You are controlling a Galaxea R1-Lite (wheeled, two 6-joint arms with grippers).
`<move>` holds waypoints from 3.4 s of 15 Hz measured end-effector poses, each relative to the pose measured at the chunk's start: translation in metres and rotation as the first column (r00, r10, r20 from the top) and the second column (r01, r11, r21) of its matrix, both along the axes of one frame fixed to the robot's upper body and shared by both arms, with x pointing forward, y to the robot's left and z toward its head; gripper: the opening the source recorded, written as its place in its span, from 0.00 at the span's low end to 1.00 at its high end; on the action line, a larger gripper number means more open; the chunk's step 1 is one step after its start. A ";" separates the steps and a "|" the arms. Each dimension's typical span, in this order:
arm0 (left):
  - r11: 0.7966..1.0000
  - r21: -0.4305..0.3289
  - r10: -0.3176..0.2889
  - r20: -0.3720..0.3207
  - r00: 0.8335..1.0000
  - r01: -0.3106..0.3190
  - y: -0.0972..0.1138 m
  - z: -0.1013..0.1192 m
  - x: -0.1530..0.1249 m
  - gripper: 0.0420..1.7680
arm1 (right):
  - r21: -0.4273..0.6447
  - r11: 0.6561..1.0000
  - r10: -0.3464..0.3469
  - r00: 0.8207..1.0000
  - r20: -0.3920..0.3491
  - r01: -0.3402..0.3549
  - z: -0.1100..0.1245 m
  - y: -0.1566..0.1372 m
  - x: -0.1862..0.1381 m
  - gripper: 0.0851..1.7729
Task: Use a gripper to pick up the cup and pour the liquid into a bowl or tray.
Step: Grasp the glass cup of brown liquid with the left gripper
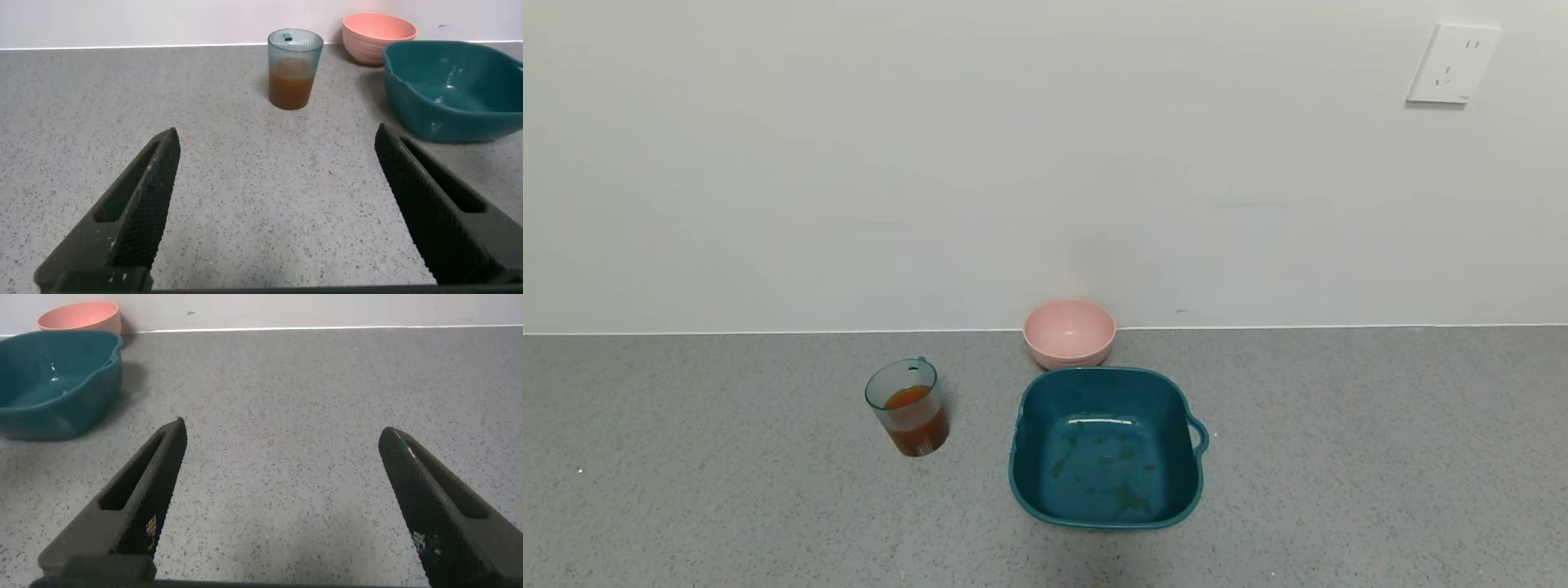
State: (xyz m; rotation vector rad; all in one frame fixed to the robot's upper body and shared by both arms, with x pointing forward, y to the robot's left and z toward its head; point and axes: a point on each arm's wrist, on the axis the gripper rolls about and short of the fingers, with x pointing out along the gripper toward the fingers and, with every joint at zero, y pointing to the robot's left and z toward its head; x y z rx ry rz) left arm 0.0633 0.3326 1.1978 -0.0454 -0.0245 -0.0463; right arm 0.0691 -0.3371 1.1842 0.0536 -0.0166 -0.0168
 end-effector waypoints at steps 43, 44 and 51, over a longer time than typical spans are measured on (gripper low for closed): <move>0.967 0.106 -0.136 -0.547 0.826 0.230 -0.056 -0.037 0.320 0.97 | 0.000 1.000 0.000 1.000 0.000 0.000 0.000 0.000 0.000 0.96; 0.968 0.107 -0.133 -0.550 0.825 0.228 -0.056 -0.040 0.324 0.97 | 0.000 1.000 0.000 1.000 0.000 0.000 0.000 0.000 0.000 0.96; 0.971 0.110 -0.126 -0.519 0.845 0.212 -0.057 -0.039 0.348 0.97 | 0.000 1.000 0.000 1.000 0.000 0.000 0.000 0.000 0.000 0.96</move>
